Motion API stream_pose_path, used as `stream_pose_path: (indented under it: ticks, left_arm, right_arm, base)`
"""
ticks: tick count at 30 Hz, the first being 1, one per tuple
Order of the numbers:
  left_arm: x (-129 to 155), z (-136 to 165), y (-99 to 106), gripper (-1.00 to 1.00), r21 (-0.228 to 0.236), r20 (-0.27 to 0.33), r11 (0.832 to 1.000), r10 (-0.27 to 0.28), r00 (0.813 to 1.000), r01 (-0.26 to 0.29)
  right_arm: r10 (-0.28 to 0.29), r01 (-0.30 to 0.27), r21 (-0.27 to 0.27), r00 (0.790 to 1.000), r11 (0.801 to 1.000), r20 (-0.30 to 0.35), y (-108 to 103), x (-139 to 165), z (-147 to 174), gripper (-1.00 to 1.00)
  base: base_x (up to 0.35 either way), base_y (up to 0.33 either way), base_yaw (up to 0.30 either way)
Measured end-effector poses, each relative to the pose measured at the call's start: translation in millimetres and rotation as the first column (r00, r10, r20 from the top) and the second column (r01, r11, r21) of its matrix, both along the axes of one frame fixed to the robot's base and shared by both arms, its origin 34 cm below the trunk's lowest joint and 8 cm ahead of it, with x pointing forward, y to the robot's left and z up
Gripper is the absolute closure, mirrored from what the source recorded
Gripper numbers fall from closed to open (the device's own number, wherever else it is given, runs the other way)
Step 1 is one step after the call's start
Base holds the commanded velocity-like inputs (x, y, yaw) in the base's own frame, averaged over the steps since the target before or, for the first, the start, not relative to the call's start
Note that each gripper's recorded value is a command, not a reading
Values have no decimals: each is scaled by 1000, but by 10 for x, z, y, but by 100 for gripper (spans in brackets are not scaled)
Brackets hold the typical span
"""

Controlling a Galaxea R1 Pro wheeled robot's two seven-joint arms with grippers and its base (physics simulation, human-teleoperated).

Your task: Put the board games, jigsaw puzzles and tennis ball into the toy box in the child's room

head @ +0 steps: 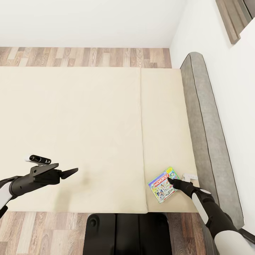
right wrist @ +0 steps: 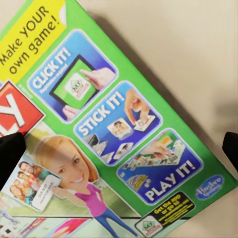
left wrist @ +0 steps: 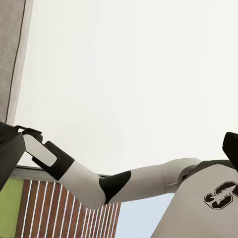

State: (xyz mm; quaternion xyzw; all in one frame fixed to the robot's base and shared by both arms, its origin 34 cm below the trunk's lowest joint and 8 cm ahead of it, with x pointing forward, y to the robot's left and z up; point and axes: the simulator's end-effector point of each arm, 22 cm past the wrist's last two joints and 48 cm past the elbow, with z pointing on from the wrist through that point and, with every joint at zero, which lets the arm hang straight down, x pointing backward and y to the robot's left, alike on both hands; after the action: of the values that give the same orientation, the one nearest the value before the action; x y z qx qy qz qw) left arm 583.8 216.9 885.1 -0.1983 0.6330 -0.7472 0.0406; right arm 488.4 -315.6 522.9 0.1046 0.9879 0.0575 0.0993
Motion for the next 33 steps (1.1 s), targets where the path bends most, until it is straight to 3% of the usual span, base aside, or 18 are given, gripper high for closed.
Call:
stream_pose_path:
  ticks: [12,15,33]
  left_arm:
    - [8,23,0,-100,0,5,1000,0,1000,0]
    - [14,25,0,-100,0,6,1000,0,1000,0]
    - [12,35,1,-100,0,8,1000,1,1000,-1]
  right_arm:
    - [-16,16,-2,1000,1000,-1,6,-8,2,-100]
    - [12,-12,33,1000,999,-4,242,-15,-12,-100]
    - [7,-7,35,1000,999,-1,249,-3,-1,-100]
  base:
    - [0,0,0]
    - [0,0,0]
    - [0,0,0]
